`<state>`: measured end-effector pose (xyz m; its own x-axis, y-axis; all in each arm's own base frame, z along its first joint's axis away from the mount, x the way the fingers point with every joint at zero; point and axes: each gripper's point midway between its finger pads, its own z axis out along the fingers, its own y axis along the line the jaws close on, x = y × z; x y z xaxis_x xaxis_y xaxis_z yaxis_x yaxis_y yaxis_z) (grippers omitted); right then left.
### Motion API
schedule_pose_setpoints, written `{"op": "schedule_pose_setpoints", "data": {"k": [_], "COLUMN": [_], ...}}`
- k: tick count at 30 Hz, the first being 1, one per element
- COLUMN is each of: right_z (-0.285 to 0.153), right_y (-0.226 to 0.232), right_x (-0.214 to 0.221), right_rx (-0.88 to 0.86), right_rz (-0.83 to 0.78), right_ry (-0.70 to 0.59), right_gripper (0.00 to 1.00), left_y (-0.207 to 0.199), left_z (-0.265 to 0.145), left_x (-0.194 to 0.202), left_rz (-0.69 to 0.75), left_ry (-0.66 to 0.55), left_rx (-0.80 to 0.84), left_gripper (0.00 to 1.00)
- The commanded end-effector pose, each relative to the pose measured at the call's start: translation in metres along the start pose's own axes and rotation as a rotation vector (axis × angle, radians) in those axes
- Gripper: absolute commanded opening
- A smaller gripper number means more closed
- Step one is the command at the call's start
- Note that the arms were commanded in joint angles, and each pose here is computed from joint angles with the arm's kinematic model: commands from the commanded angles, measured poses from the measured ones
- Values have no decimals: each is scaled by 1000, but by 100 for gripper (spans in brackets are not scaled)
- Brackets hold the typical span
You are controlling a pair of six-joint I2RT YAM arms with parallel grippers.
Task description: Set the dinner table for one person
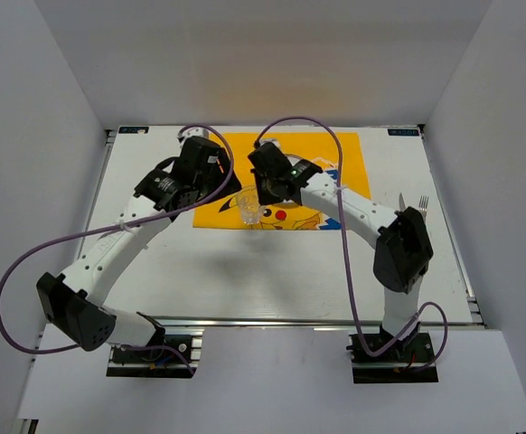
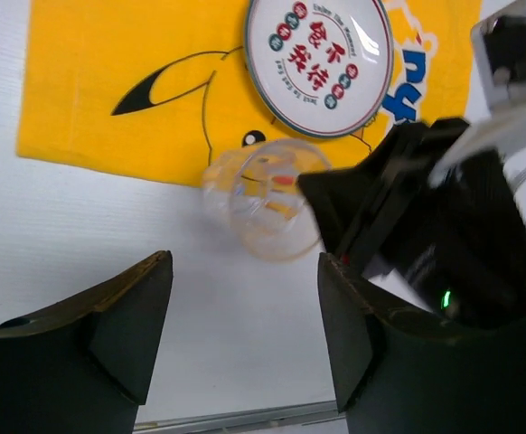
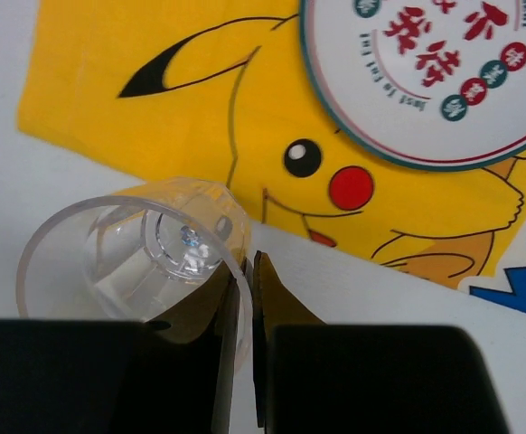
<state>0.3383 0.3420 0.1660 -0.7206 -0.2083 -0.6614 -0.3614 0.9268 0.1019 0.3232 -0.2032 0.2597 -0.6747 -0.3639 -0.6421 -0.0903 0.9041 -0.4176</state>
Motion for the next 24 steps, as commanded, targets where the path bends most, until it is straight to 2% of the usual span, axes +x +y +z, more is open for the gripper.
{"op": "schedule_pose_setpoints", "data": {"k": [1, 4, 5, 7, 8, 10, 11, 15, 18, 19, 24], "right_z": [20, 38, 46, 51, 57, 66, 66, 76, 73, 85, 91], "right_y": [-49, -95, -111, -129, -160, -179, -215, -279, -311, -319, -359], "right_x": [-42, -76, -103, -118, -140, -149, -153, -152, -170, -165, -172], "right_rx": [84, 147, 155, 171, 203, 213, 243, 276, 293, 299, 324], "right_rz": [117, 173, 203, 208, 245, 261, 306, 363, 368, 366, 372], "right_ry": [-65, -72, -105, -96, -137, -158, -178, -239, -299, -280, -323], "right_gripper": [0, 0, 0, 0, 0, 0, 0, 0, 0, 0, 0], "left_y": [23, 37, 40, 53, 59, 70, 73, 90, 100, 102, 105], "left_z": [-20, -27, -32, -34, -40, -42, -43, -46, -40, -37, -22], "left_x": [-12, -8, -9, -2, -4, 4, 6, 19, 29, 32, 50], "left_rz": [-24, -11, -10, 3, -1, 12, 20, 59, 95, 107, 123], "left_ry": [-64, -69, -77, -72, -86, -75, -76, -79, -67, -59, -16], "left_rx": [-74, -117, -121, -160, -164, -185, -193, -200, -215, -220, -201], "left_gripper": [76, 93, 98, 98, 98, 98, 98, 98, 98, 98, 98]}}
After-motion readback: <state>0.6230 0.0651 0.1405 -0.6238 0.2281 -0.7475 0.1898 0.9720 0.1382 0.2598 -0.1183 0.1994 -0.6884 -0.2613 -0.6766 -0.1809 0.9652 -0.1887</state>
